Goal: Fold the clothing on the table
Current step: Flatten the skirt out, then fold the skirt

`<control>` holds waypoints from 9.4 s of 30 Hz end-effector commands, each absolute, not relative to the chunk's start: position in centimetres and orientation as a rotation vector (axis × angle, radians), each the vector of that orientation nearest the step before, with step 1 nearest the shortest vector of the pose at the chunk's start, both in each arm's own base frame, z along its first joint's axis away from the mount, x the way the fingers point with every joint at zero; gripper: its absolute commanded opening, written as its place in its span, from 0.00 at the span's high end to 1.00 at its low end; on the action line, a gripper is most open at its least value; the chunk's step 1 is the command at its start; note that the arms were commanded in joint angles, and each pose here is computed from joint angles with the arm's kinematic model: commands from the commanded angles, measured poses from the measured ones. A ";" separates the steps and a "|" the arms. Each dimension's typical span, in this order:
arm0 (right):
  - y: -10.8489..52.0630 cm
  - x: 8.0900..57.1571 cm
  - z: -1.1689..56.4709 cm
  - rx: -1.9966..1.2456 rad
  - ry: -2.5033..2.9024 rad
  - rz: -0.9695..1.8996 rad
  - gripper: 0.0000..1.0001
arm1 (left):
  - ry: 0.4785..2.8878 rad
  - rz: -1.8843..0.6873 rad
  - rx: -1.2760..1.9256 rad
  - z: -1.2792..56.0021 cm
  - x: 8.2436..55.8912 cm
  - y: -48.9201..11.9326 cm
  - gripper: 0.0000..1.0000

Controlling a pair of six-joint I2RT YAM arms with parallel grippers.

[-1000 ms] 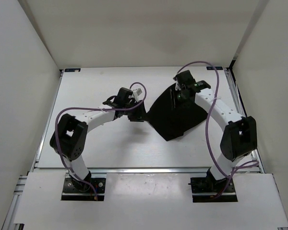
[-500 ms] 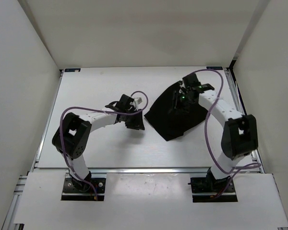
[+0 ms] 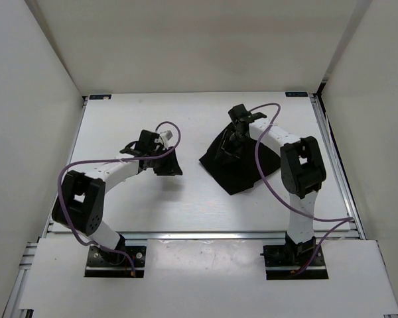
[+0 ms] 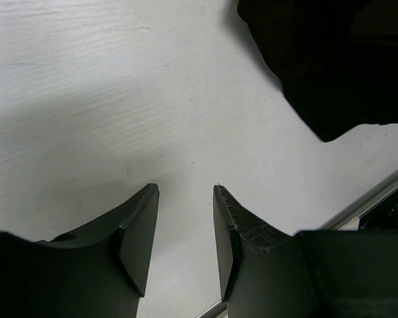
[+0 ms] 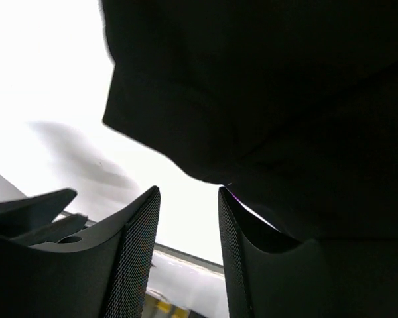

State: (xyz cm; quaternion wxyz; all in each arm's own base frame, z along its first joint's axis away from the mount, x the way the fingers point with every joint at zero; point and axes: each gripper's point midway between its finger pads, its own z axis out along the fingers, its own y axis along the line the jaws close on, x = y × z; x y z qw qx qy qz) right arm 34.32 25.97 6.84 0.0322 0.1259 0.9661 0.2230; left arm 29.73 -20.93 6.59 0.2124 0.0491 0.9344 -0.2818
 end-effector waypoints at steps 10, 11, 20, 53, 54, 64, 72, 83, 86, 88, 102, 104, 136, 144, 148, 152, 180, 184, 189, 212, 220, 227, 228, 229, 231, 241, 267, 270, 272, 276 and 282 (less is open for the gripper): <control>27.0 31.6 3.7 0.754 3.091 0.612 0.57 | 2.499 -0.894 0.116 8.3 29.9 -20.2 0.51; 27.1 31.5 3.4 0.762 3.100 0.611 0.58 | 2.487 -0.895 0.116 8.5 30.1 -20.2 0.52; 26.8 31.4 1.5 0.924 3.088 0.507 0.64 | 2.478 -0.913 0.084 8.4 30.0 -19.5 0.51; 28.3 33.9 3.4 0.885 3.077 0.391 0.64 | 2.467 -0.921 0.038 8.4 30.6 -18.2 0.52; 28.2 33.9 3.4 0.873 3.081 0.379 0.63 | 2.478 -0.931 0.029 8.2 30.5 -18.1 0.54; 28.1 34.1 3.0 0.883 3.091 0.314 0.64 | 2.475 -0.948 -0.021 7.8 30.7 -17.5 0.53; 28.2 33.8 1.4 0.877 3.130 0.251 0.66 | 2.465 -0.946 -0.021 7.9 31.0 -17.4 0.54; 27.9 32.7 0.5 0.777 3.196 0.121 1.00 | 2.465 -0.969 -0.039 7.9 30.7 -17.3 0.54; 27.3 33.1 1.3 0.715 3.183 0.087 1.00 | 2.472 -0.956 -0.061 7.5 30.9 -16.7 0.54; 27.2 34.1 3.7 0.636 3.125 0.116 1.00 | 2.471 -0.958 -0.056 7.6 30.9 -16.9 0.54; 17.9 33.1 22.4 0.270 2.671 -0.054 1.00 | 2.485 -0.974 -0.059 7.5 30.8 -17.3 0.55; 15.7 31.9 23.7 0.269 2.646 -0.065 1.00 | 2.484 -0.970 -0.062 7.3 30.7 -17.2 0.54; 27.6 39.9 32.8 -0.208 2.221 0.726 1.00 | 2.523 -0.963 -0.070 6.4 29.0 -17.2 0.53; 16.7 24.5 10.3 0.327 2.727 0.857 1.00 | 2.552 -0.948 -0.077 5.6 27.9 -16.7 0.53; 14.3 17.2 6.5 0.452 2.872 0.898 1.00 | 2.556 -1.010 -0.107 5.8 27.7 -17.3 0.53; 12.7 15.6 5.8 0.516 2.901 0.848 0.99 | 2.495 -1.249 -0.164 7.4 27.3 -19.9 0.47; 12.0 13.2 5.5 0.526 2.929 0.761 1.00 | 2.576 -1.325 0.125 2.7 28.0 -29.2 0.40; 12.0 13.2 5.5 0.532 2.927 0.763 1.00 | 2.614 -1.286 0.154 1.1 26.1 -29.2 0.41; 12.0 13.6 5.7 0.530 2.905 0.764 1.00 | 2.641 -1.394 0.141 0.5 24.3 -30.2 1.00; 3.3 16.9 15.0 0.085 2.740 -0.089 1.00 | 2.429 -1.278 0.284 15.4 23.9 -22.6 1.00; 9.7 17.9 15.0 -0.085 2.740 0.222 1.00 | 2.403 -1.374 0.282 16.5 20.9 -23.2 1.00; 11.4 28.4 14.7 -0.151 2.656 0.320 1.00 | 2.532 -1.240 0.115 12.6 28.9 -25.1 1.00; 11.3 30.7 15.5 -0.173 2.631 0.287 1.00 | 2.573 -1.224 0.091 11.6 30.0 -25.3 1.00; 10.7 32.2 14.7 -0.172 2.654 0.233 0.99 | 2.537 -1.223 0.106 12.8 32.6 -26.1 1.00; 10.0 37.1 18.6 -0.187 2.532 0.157 1.00 | 2.405 -1.199 0.146 17.8 38.3 -27.2 1.00; 8.1 43.8 31.3 -0.148 2.161 -0.141 1.00 | 1.967 -1.137 0.272 34.5 45.4 -25.9 1.00; 13.5 14.5 11.2 -0.132 2.899 0.669 1.00 | 2.641 -1.070 -0.149 8.9 19.2 -17.3 1.00; 14.1 16.4 12.7 -0.128 2.842 0.695 1.00 | 2.629 -1.069 -0.157 9.7 20.3 -17.5 1.00; 14.5 17.8 13.4 -0.131 2.805 0.705 1.00 | 2.595 -1.075 -0.156 11.2 21.9 -18.0 1.00; 15.2 21.2 15.0 -0.153 2.733 0.700 1.00 | 2.557 -1.043 -0.188 12.8 24.7 -18.4 1.00; 16.0 26.6 15.8 -0.163 2.671 0.656 1.00 | 2.503 -1.011 -0.263 13.8 29.6 -18.2 1.00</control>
